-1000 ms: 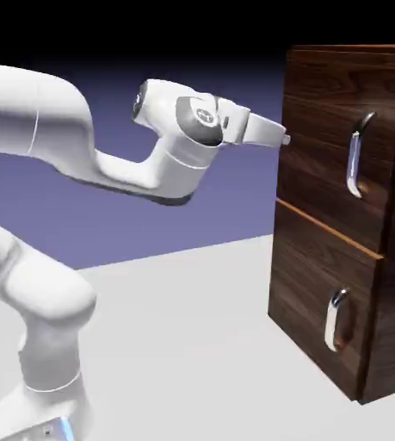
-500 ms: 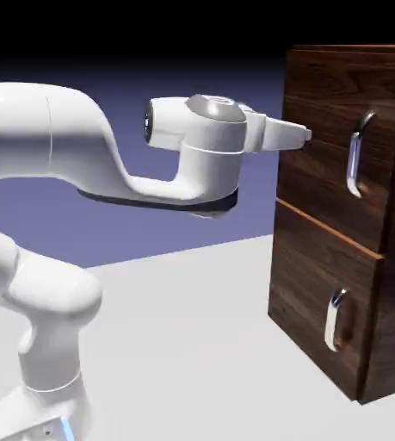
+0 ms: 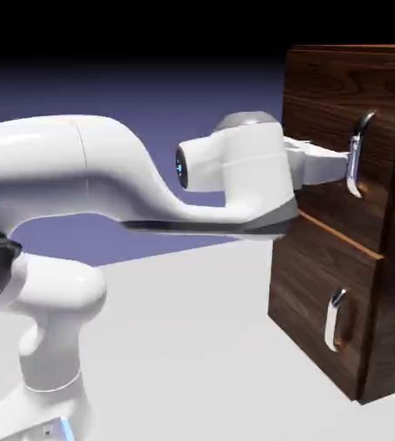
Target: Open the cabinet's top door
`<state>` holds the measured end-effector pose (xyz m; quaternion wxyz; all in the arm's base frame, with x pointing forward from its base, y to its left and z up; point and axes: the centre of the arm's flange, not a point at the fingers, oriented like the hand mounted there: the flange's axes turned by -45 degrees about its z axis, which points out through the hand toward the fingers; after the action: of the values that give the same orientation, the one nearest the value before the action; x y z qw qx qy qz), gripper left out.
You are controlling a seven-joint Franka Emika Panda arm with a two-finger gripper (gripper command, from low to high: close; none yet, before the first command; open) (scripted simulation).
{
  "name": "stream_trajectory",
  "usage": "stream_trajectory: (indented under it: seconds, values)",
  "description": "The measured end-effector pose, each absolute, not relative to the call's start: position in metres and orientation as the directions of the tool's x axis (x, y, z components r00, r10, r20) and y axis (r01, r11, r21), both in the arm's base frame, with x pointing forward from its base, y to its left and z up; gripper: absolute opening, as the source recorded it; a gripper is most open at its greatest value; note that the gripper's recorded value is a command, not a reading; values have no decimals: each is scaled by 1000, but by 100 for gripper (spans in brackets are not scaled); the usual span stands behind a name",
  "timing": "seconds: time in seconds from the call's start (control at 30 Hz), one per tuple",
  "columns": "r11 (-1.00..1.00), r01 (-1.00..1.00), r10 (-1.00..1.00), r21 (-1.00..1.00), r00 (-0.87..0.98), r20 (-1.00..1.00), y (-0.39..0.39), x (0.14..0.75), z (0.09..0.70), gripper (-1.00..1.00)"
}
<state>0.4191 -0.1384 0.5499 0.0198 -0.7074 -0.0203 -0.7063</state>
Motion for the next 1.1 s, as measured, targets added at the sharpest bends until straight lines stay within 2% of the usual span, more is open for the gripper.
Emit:
stream_trajectory:
  seconds: [0.07, 0.23, 0.27, 1.1]
  values:
    - [-998, 57, 0, 0, 0, 1000, -140, 420, 548, 0]
    - [-998, 57, 0, 0, 0, 1000, -138, 470, 548, 0]
    - [-998, 57, 0, 0, 0, 1000, -138, 470, 548, -100]
    - [-939, -343, 2, 2, 0, 1000, -62, 361, 548, -100]
